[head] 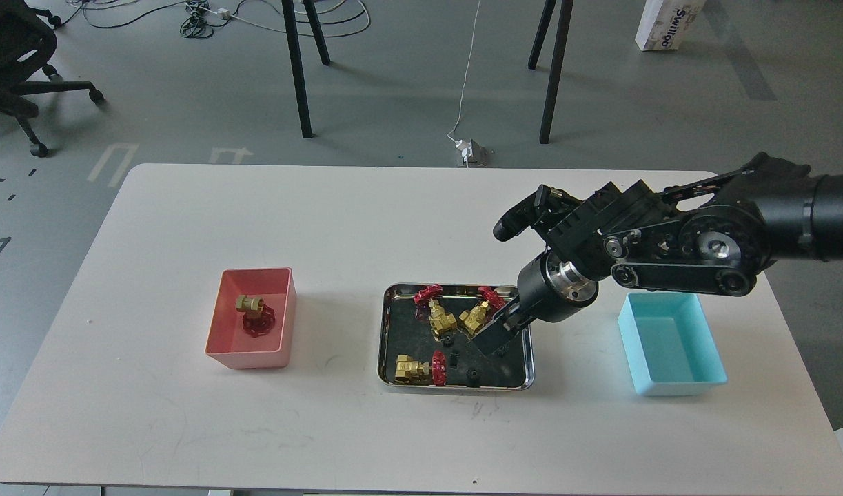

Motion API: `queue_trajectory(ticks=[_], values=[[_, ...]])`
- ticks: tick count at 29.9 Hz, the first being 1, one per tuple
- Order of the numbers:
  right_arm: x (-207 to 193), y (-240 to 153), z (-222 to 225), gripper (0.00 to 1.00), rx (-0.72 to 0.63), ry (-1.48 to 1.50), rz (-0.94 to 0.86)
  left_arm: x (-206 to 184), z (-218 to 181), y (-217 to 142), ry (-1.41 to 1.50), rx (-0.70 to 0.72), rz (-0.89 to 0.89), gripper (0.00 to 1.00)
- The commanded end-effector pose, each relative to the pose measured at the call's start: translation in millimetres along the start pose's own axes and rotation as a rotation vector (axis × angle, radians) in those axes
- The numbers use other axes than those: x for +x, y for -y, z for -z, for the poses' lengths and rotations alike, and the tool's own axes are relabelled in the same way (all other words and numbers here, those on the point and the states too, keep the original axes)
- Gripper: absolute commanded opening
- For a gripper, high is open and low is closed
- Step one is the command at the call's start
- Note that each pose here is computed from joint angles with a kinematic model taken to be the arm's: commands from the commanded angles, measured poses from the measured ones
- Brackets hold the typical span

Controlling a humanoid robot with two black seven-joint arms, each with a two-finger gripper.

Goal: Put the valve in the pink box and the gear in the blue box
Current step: 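Withdraw the left arm and reach the right gripper over the tray, then lower the right gripper onto a dark gear and close it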

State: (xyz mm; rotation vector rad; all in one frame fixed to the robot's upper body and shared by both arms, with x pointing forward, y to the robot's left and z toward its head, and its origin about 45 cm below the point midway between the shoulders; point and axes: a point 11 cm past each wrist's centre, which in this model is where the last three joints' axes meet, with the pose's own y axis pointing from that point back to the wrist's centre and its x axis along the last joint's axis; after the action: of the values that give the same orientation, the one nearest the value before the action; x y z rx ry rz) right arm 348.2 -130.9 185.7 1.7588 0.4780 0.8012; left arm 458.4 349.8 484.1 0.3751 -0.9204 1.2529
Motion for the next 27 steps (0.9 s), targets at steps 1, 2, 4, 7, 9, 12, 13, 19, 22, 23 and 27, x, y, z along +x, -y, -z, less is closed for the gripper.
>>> queue_trajectory(ticks=[1, 2, 4, 7, 9, 12, 13, 19, 22, 23, 27], values=[[-4, 21, -7, 0.99, -0.048, -0.024, 0.048, 3, -1, 1, 0.002, -0.001, -0.003, 0.89], [-5, 26, -9, 0.99, -0.06, -0.027, 0.055, 2, -1, 1, 0.001, -0.002, -0.002, 0.89], [-6, 39, -8, 0.99, -0.068, -0.032, 0.066, 1, -1, 1, 0.001, -0.002, 0.0, 0.89], [-8, 59, -7, 0.99, -0.072, -0.02, 0.07, 2, -1, 1, 0.0, -0.003, -0.005, 0.89], [-10, 65, -14, 0.99, -0.088, 0.001, 0.064, 3, -2, 1, 0.0, -0.006, -0.008, 0.89], [-14, 69, -24, 0.99, -0.105, 0.027, 0.059, 4, -2, 1, -0.001, -0.005, -0.011, 0.89], [-15, 69, -26, 0.99, -0.112, 0.032, 0.057, 4, -2, 1, -0.001, -0.005, -0.009, 0.89], [-22, 74, -37, 0.99, -0.131, 0.063, 0.056, 5, -3, 1, -0.001, -0.006, -0.011, 0.89], [-24, 77, -39, 0.96, -0.129, 0.07, 0.045, 5, -3, 1, -0.001, -0.006, -0.011, 0.89], [-23, 77, -39, 0.96, -0.127, 0.069, 0.039, 5, -3, 1, -0.002, -0.007, -0.012, 0.89], [-21, 76, -35, 0.94, -0.099, 0.064, 0.032, 6, -3, 1, 0.0, -0.006, -0.014, 0.89]])
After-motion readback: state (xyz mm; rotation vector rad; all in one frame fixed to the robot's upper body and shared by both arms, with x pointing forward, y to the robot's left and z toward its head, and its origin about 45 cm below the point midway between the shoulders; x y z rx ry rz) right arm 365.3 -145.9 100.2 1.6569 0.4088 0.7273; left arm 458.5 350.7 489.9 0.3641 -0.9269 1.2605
